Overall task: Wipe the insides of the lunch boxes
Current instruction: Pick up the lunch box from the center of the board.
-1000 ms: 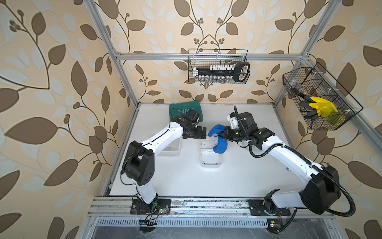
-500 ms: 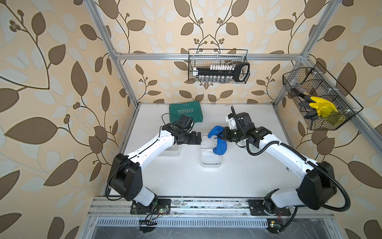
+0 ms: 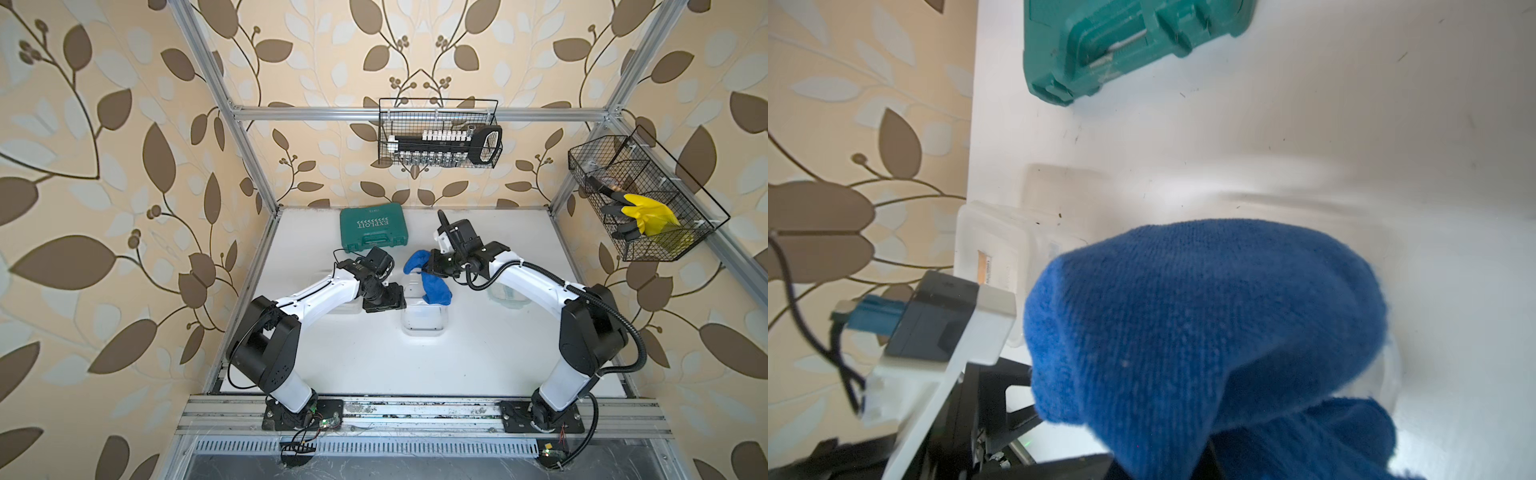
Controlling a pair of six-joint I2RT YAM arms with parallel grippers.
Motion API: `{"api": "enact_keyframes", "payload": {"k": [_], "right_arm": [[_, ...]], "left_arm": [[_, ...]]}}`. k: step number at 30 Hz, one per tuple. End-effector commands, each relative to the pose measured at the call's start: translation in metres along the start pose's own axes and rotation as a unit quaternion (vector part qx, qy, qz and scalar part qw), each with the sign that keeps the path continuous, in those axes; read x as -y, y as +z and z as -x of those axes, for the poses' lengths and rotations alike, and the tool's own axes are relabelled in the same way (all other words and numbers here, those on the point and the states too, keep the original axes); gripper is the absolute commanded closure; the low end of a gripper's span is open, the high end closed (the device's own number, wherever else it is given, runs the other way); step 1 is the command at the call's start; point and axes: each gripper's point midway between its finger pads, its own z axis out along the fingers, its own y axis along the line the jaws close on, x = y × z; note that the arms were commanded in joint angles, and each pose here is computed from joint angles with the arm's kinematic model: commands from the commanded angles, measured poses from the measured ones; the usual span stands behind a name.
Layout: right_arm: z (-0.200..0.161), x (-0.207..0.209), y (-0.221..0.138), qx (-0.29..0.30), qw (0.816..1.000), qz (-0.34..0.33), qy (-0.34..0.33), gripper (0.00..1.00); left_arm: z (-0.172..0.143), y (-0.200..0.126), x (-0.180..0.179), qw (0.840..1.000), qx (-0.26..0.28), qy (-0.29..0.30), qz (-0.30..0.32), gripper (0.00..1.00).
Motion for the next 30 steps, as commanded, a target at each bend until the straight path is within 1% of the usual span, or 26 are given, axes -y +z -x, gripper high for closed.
{"api": "enact_keyframes", "payload": {"k": [1, 3, 8, 11, 14, 17, 18, 21, 24, 30], "right_arm": [[0.004, -0.006, 0.010, 0.003, 1.000, 0.000, -0.005, 1.00], [-0.001, -0.006, 0.017, -0.006, 1.000, -0.002, -0.004, 1.00], [-0.014, -0.005, 0.033, -0.028, 1.000, -0.004, 0.000, 1.00], [-0.029, -0.008, 0.042, -0.051, 0.999, -0.001, -0.004, 1.00], [-0.047, -0.003, 0.053, -0.081, 0.997, -0.005, -0.002, 1.00], [-0.064, 0.005, 0.065, -0.107, 0.994, -0.020, 0.004, 1.00], [-0.070, 0.005, 0.070, -0.116, 0.993, -0.020, 0.007, 1.00], [-0.081, 0.004, 0.080, -0.136, 0.990, -0.033, 0.002, 1.00], [-0.083, 0.002, 0.088, -0.141, 0.989, -0.033, 0.010, 1.00], [-0.066, -0.008, 0.096, -0.116, 0.992, -0.010, 0.046, 1.00]], "left_arm": [[-0.005, 0.011, 0.004, 1.000, -0.015, 0.003, -0.002, 0.34], [-0.006, 0.019, -0.001, 1.000, -0.021, 0.002, 0.007, 0.35], [-0.010, 0.037, -0.007, 0.999, -0.049, 0.005, 0.023, 0.51], [-0.009, 0.046, -0.015, 0.998, -0.047, 0.005, 0.037, 0.63], [-0.006, 0.048, -0.017, 0.998, -0.044, 0.006, 0.046, 0.69], [0.003, 0.046, -0.015, 0.998, -0.032, 0.011, 0.049, 0.79], [0.006, 0.045, -0.013, 0.998, -0.028, 0.014, 0.050, 0.83], [0.018, 0.041, -0.010, 0.998, -0.015, 0.028, 0.060, 1.00], [0.028, 0.036, -0.007, 0.997, -0.002, 0.043, 0.068, 1.00], [0.038, 0.021, -0.005, 0.992, 0.029, 0.077, 0.096, 1.00]]}}
